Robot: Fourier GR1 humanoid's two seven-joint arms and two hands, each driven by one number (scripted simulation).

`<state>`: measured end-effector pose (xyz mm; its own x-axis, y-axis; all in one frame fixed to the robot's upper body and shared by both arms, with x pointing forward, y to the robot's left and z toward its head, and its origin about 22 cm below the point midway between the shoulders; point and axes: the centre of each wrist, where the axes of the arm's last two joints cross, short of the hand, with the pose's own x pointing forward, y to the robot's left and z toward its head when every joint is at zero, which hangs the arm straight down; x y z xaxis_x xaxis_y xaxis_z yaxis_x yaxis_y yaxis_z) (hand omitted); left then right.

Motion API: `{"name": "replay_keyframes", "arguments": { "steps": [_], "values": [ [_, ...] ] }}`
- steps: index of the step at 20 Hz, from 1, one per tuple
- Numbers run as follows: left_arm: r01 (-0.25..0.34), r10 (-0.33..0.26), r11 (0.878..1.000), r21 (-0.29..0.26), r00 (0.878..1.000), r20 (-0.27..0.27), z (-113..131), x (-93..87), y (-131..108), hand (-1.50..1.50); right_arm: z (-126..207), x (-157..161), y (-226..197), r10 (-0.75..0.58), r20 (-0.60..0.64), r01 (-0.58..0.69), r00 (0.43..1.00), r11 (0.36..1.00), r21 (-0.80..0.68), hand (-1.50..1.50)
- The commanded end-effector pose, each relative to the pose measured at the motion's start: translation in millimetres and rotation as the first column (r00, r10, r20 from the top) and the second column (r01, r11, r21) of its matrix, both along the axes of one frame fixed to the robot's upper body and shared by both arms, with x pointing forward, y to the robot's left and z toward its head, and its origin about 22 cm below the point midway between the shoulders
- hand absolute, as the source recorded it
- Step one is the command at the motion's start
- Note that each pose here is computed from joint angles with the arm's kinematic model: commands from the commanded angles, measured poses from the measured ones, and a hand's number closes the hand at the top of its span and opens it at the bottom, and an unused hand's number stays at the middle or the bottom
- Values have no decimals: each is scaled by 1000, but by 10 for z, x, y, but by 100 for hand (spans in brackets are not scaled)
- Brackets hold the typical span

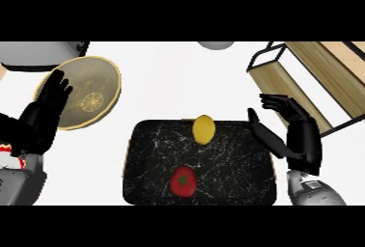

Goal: Pick the tomato from the tray and place it in the tiered shelf

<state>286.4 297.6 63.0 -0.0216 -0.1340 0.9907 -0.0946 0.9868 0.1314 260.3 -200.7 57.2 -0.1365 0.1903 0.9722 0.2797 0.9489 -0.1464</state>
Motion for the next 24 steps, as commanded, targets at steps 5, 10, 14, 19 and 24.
{"name": "replay_keyframes", "arguments": {
  "steps": [5,10,14,19,24],
  "values": [
    [61,-64,997,-48,994,-85,8,22,-151,0,294,-730,379,147,107,-164,983,971,175,-150],
    [29,-32,999,-42,997,-76,-57,127,-117,0,457,-855,339,282,-111,-285,953,959,-9,-150],
    [46,-49,998,-40,995,-85,39,105,-115,0,554,-859,278,292,-378,-384,878,902,-196,-150],
    [62,-65,997,-44,995,-70,-6,104,-219,0,610,-700,137,48,-489,-384,871,687,-617,-150],
    [87,-90,995,-45,993,-74,138,206,-191,0,850,-748,661,-43,-553,-410,832,623,-666,-150]
  ]
}}
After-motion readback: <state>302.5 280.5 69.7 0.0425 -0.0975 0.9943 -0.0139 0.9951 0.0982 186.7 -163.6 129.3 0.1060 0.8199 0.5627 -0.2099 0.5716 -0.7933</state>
